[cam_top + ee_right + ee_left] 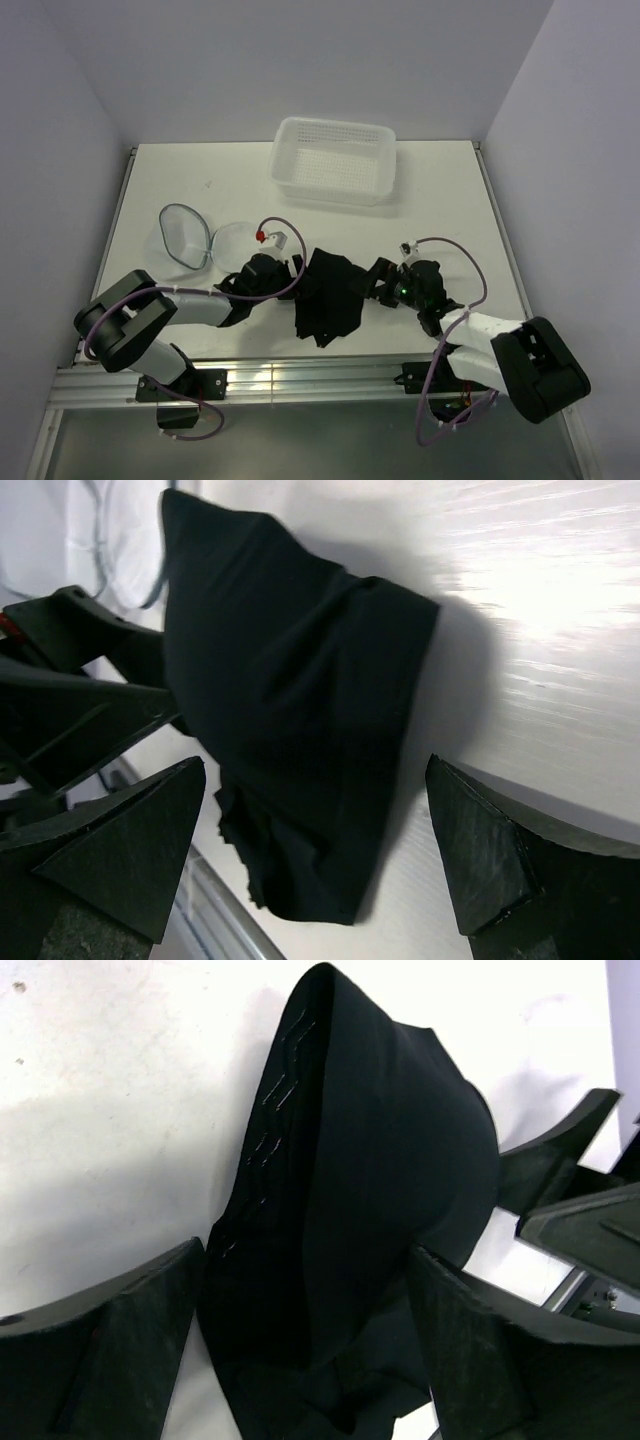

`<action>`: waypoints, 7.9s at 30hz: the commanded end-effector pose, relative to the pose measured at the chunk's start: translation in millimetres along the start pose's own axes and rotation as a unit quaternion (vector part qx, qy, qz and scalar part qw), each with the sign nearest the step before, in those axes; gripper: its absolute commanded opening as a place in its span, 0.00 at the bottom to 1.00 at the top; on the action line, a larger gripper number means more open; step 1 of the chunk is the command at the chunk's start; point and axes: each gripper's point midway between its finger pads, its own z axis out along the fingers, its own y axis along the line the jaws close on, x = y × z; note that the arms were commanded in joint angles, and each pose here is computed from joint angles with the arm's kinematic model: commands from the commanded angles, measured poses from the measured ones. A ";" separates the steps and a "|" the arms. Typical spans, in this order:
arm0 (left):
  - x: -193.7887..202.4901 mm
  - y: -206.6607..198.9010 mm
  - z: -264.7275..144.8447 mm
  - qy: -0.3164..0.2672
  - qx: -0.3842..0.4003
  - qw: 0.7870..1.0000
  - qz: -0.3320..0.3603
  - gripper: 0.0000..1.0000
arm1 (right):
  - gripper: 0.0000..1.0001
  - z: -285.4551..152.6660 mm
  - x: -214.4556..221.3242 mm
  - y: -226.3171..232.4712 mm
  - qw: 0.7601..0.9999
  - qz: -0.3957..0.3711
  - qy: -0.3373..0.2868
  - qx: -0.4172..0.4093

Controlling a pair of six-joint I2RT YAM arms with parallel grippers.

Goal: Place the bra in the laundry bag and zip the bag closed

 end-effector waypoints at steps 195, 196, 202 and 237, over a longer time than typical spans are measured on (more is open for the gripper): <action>-88.1 -47.4 -111.5 -0.169 0.275 0.933 -0.162 0.00 | 0.07 127.1 0.3 182.2 0.978 -0.199 0.054 -0.041; -87.5 -45.9 -111.6 -0.170 0.275 0.931 -0.168 0.00 | 0.11 127.0 -2.8 188.9 0.978 -0.196 0.047 -0.046; -79.1 -40.2 -108.5 -0.162 0.276 0.931 -0.176 0.00 | 0.25 130.6 -0.9 218.5 0.983 -0.174 0.041 -0.041; -94.9 -6.5 -118.6 -0.229 0.166 0.943 -0.175 0.00 | 0.57 57.3 -45.7 28.6 0.973 -0.153 -0.011 0.174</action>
